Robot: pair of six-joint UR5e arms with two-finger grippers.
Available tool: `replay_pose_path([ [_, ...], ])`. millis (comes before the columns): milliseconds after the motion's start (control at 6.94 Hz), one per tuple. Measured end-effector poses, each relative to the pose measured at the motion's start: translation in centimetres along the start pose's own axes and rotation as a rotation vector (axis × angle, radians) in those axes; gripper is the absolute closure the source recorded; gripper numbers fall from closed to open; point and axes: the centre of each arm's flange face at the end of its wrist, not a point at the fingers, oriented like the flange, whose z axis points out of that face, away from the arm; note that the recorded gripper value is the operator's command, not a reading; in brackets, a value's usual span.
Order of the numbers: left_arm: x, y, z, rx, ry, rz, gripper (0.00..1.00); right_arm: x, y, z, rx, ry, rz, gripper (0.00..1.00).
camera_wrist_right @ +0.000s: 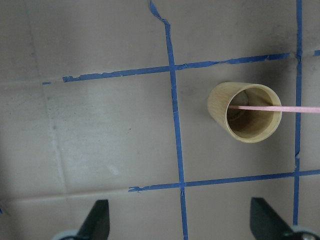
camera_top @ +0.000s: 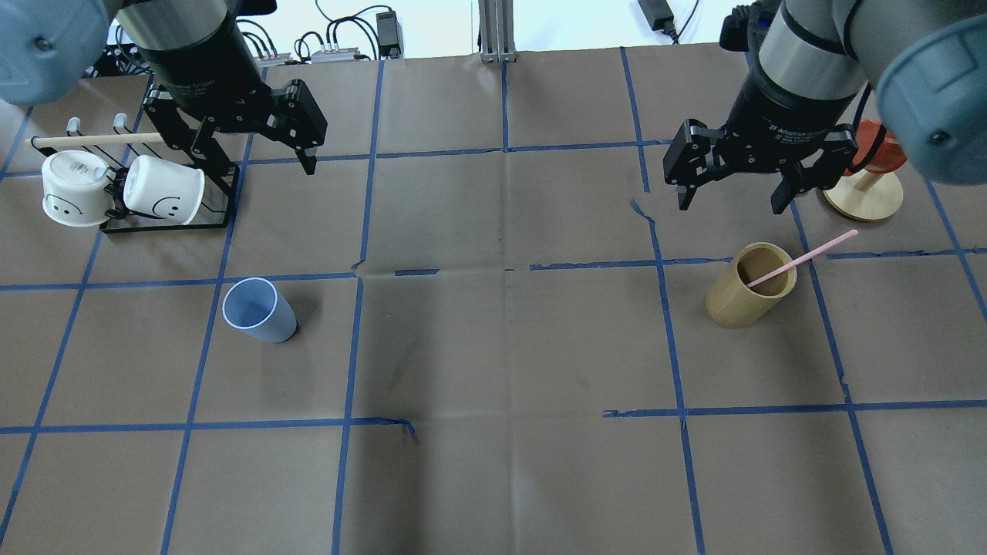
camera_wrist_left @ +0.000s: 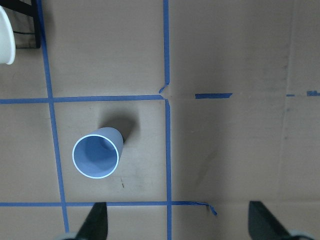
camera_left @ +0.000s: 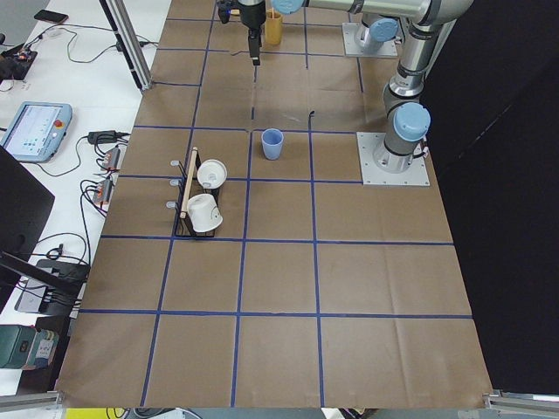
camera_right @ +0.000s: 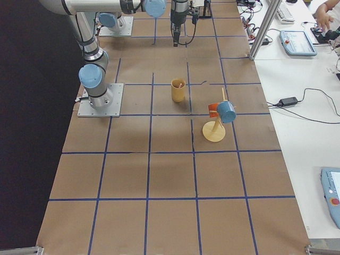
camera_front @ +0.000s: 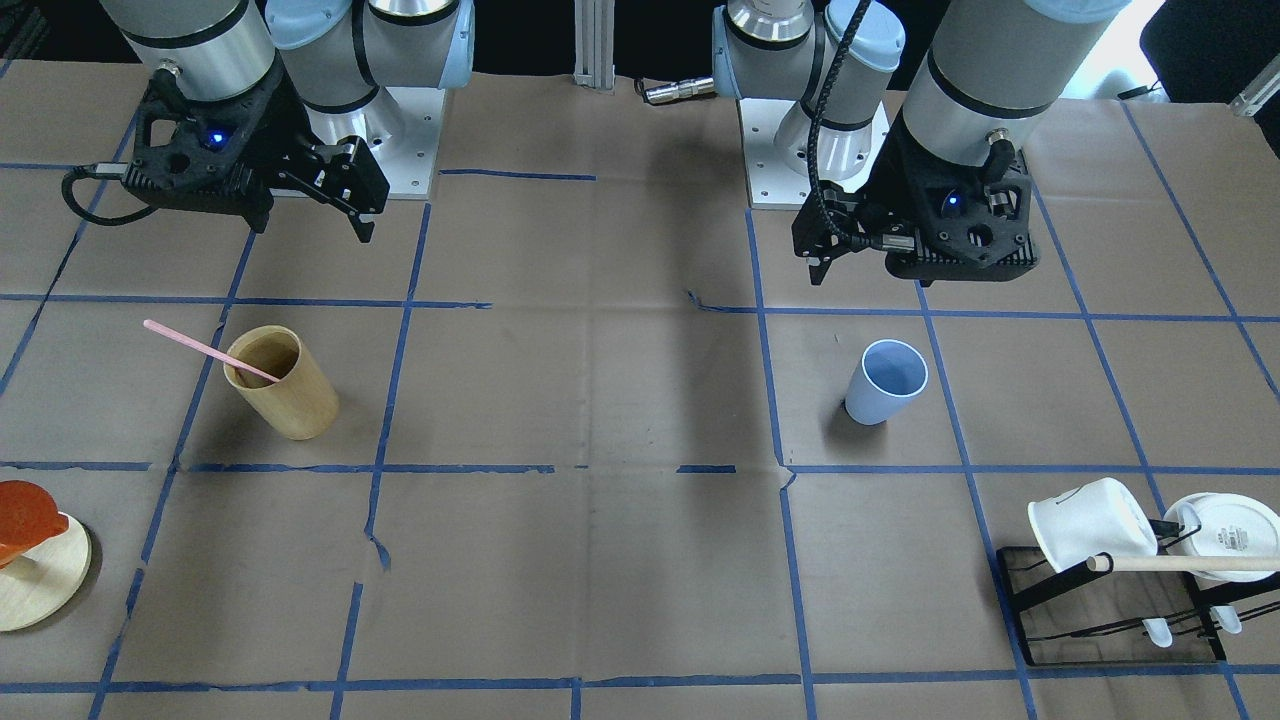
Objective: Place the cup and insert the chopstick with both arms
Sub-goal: 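Lower the left gripper over the light blue cup lying on its side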
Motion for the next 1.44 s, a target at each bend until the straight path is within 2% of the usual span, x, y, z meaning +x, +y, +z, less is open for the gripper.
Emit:
replay_pose_path([
  [721, -0.5, 3.2, -0.4, 0.009, 0.042, -0.015, 0.00, 0.0, -0.2, -0.3, 0.017, 0.002, -0.001, 0.00],
  [1441, -0.6, 2.4, -0.4, 0.022, 0.042, -0.030, 0.00, 0.0, -0.3, 0.2, 0.008, 0.003, -0.008, 0.00],
])
